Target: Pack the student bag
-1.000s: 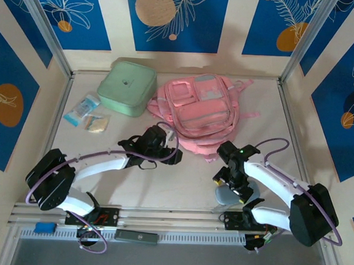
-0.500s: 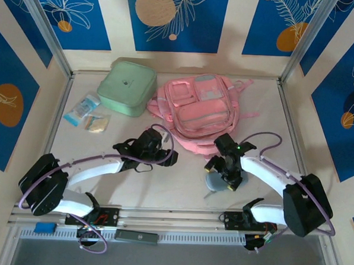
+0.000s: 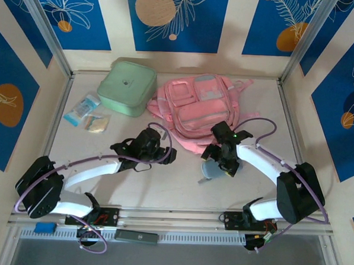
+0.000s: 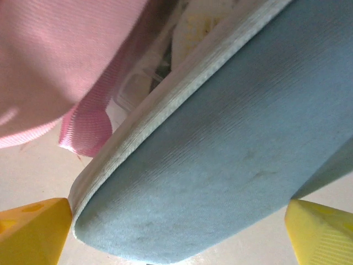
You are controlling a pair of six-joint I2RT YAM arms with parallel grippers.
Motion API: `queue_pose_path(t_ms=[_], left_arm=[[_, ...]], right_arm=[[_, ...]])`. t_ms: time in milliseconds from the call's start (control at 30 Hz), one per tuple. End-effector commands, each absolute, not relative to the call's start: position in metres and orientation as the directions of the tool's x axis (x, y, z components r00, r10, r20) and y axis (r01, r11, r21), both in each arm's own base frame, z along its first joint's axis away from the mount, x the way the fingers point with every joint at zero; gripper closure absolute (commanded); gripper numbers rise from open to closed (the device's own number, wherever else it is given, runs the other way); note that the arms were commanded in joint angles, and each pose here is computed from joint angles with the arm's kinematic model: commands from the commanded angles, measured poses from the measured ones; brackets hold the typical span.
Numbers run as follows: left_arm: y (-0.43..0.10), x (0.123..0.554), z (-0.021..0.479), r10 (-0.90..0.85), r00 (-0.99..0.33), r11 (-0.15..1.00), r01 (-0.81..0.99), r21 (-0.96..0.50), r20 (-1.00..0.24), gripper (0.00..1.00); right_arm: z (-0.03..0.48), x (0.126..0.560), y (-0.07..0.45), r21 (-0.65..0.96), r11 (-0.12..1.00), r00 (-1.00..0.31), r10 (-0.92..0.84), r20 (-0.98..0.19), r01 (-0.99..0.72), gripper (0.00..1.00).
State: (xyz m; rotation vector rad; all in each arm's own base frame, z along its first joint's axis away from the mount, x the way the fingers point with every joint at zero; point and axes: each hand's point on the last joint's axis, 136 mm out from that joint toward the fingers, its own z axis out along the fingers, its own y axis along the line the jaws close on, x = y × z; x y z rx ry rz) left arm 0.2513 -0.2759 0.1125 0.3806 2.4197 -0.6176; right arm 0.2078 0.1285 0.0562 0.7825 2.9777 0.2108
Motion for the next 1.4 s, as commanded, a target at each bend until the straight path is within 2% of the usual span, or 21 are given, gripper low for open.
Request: queue_pose_path(t_ms=[0, 133, 367, 567, 767, 900, 1367], left_arm=[[-0.284, 0.259, 0.123, 0.14, -0.762, 0.839, 0.43, -0.333, -0.632, 0.2], [-0.284, 0.258, 0.127, 0.153, -0.758, 0.837, 0.44, -0.325, -0.634, 0.19], [-0.281, 0.258, 0.128, 0.142, -0.756, 0.84, 0.434, -0.326, -0.639, 0.17], [-0.281, 0.257, 0.131, 0.135, -0.756, 0.837, 0.433, -0.334, -0.64, 0.16], [-0.284, 0.262, 0.137, 0.128, -0.741, 0.833, 0.441, -0.334, -0.659, 0.14], [-0.284, 0.261, 0.137, 0.137, -0.737, 0.832, 0.448, -0.327, -0.661, 0.13], [-0.28, 0.265, 0.136, 0.129, -0.736, 0.846, 0.431, -0.313, -0.664, 0.12]], right_arm=[[0.048, 0.196, 0.123, 0.086, 0.826, -0.829, 0.559, 0.006, 0.557, 0.01], [0.047, 0.187, 0.112, 0.009, 0.821, -0.821, 0.571, 0.013, 0.571, 0.01], [0.046, 0.166, 0.106, -0.007, 0.87, -0.868, 0.493, 0.055, 0.494, 0.01], [0.047, 0.14, 0.086, -0.097, 0.862, -0.856, 0.506, 0.105, 0.497, 0.01], [0.04, 0.143, 0.117, 0.059, 0.833, -0.829, 0.536, 0.157, 0.55, 0.01], [0.035, 0.148, 0.102, -0.024, 0.825, -0.82, 0.565, 0.093, 0.565, 0.01], [0.021, 0.161, 0.117, -0.02, 0.852, -0.846, 0.522, 0.109, 0.523, 0.01]])
